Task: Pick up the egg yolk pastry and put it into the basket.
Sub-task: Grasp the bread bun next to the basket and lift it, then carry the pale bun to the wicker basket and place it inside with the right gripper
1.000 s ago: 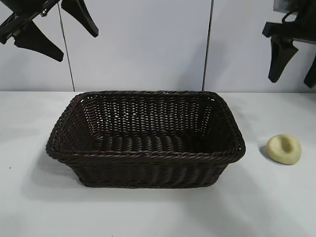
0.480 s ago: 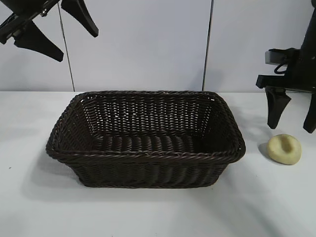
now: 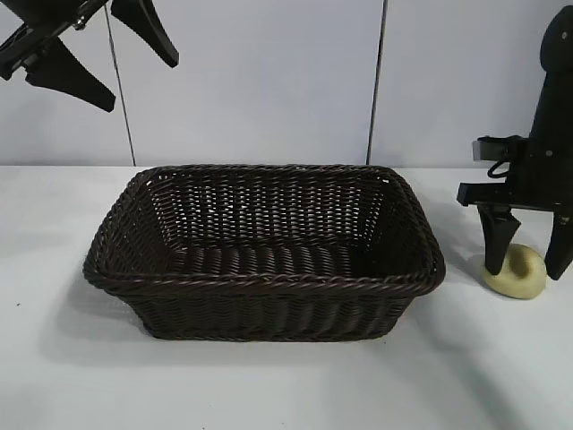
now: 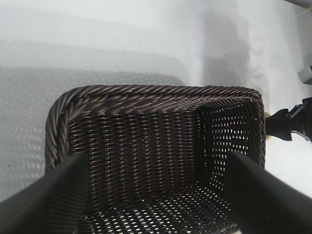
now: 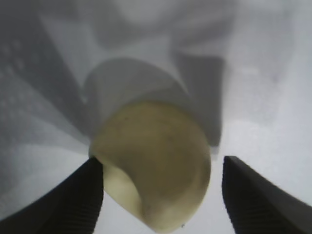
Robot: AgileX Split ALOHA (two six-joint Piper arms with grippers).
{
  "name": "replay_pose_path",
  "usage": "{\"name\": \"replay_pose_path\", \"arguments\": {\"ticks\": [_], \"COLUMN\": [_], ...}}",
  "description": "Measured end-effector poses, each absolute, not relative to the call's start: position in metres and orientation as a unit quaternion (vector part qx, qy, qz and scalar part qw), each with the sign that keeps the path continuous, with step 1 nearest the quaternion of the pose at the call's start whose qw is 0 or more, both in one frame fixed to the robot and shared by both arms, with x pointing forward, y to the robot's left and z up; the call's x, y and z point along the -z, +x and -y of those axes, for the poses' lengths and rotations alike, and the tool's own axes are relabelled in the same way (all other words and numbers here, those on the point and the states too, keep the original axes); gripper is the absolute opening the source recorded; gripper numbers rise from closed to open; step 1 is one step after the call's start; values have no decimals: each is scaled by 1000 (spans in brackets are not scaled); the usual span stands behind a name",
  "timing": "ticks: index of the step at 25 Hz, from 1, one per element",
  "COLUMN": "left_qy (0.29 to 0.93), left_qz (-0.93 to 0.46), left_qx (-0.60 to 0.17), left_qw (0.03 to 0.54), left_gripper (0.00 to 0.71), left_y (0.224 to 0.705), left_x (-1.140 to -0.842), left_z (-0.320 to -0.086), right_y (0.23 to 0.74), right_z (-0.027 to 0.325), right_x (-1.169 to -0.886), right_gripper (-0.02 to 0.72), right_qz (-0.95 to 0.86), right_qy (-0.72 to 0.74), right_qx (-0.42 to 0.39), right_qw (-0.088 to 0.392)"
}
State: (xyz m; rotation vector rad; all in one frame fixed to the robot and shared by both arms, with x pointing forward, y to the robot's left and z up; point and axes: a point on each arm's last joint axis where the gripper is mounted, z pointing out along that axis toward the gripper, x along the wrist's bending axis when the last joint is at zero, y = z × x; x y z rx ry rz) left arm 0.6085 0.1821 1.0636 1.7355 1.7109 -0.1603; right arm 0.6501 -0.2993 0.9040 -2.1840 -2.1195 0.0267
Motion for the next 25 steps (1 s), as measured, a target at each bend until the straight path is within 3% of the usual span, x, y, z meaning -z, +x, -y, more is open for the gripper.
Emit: {"name": "replay_pose_path", "arguments": {"ticks": [4, 7, 13, 25], "left_qy": [668, 668, 668, 668], "left_qz": [-658, -658, -658, -658], "left_qx": [62, 62, 62, 62], "left_qw": [343, 343, 343, 343], "left_gripper": [559, 559, 559, 559], "left_y": [609, 609, 609, 609], "left_x": [-1064, -1064, -1064, -1064], "left_z": [-182, -182, -182, -182], "right_y": [650, 650, 649, 627], "right_z": [299, 298, 295, 285], "right_x": [-904, -904, -922, -1031], "right_gripper": [168, 100, 83, 75], "right_qz": [696, 697, 698, 694], "right_qy": [-717, -715, -713, -705], "right_qx": [-8, -5, 22, 148], "right_qw": [48, 52, 55, -1]}}
